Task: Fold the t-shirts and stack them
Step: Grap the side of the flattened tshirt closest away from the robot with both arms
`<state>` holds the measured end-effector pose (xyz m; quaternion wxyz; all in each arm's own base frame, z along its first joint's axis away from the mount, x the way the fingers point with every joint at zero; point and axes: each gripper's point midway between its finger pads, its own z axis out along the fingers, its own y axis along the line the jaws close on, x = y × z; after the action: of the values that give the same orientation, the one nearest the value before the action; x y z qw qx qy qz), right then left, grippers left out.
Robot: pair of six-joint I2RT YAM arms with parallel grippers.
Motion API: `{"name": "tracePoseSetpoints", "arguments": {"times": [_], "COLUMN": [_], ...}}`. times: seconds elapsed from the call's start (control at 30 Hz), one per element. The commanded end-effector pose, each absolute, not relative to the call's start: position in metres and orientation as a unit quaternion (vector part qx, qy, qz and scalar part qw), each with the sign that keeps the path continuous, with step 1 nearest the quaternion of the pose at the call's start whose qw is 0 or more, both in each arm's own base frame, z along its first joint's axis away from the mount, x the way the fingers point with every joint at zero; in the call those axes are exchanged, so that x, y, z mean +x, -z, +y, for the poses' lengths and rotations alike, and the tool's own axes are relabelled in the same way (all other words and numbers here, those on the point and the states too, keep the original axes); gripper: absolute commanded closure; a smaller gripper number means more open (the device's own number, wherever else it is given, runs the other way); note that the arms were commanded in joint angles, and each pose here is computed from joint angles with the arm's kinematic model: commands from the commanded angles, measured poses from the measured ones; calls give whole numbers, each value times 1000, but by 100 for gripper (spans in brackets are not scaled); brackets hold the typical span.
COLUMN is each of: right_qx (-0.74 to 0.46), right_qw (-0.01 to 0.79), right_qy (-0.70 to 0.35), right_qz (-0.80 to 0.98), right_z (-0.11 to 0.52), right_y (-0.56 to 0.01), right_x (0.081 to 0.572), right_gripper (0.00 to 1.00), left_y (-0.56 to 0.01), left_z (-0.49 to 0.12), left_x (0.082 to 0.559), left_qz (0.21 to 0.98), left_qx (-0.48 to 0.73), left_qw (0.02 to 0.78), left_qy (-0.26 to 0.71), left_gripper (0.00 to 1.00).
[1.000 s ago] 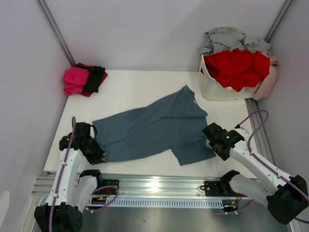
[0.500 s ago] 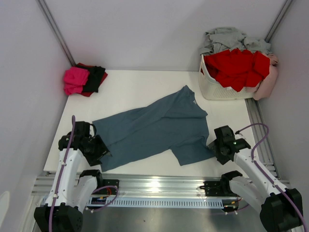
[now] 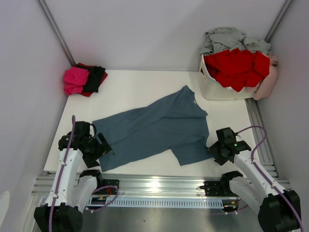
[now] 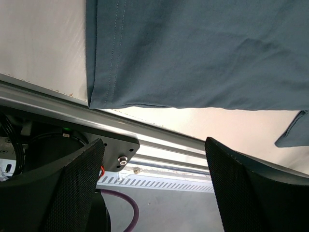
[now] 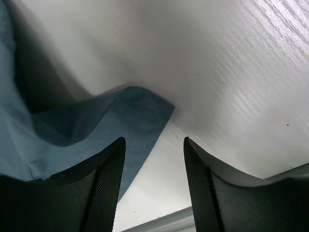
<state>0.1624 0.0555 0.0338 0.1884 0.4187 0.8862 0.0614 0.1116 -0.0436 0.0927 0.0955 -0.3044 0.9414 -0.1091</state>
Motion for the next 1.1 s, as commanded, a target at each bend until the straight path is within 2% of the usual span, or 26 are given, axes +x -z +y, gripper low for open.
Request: {"name": "tracePoseSetpoints", "arguments": {"times": [0.0, 0.17, 0.3, 0.33, 0.53, 0.73, 0.77, 0.87, 0.9, 1.0, 1.07], "right_qx": [430, 444, 454, 457, 476, 479, 468, 428, 417, 347, 316], "right_qw": [169, 174, 163, 162, 154, 143, 153, 211, 241, 368, 413], "right_qy": [-68, -66, -49, -45, -57, -104, -112, -146, -136, -140, -159], "right_qz": [884, 877, 875, 874, 864, 860, 863, 867, 866, 851, 839], "right_z": [56, 47, 38, 37, 37, 45, 46, 50, 45, 48, 60], "right_y": [-25, -29, -29, -29, -24, -18, -24, -58, -71, -139, -165], "right_x": [160, 166, 161, 160, 162, 175, 182, 214, 224, 262, 279], "right_gripper": [44, 37, 34, 34, 38, 43, 44, 49, 49, 45, 40], "left_y": [-100, -99, -98, -97, -95, -92, -89, -101, -115, -141, -146], "left_z": [-44, -45, -50, -51, -61, -57, -54, -52, -54, -66, -68], "left_x": [118, 119, 120, 120, 117, 118, 116, 135, 158, 201, 218], "left_qz": [941, 940, 939, 939, 939, 940, 940, 935, 930, 905, 898], "left_qx": [-300, -303, -301, -301, -292, -297, -308, -324, -321, -334, -340], "left_qw": [110, 106, 102, 102, 93, 83, 64, 71, 102, 157, 170], "left_qy": [115, 116, 129, 134, 159, 145, 131, 129, 149, 210, 224], "left_gripper": [12, 15, 8, 1, 1, 1, 1, 1, 2, 6, 6]}}
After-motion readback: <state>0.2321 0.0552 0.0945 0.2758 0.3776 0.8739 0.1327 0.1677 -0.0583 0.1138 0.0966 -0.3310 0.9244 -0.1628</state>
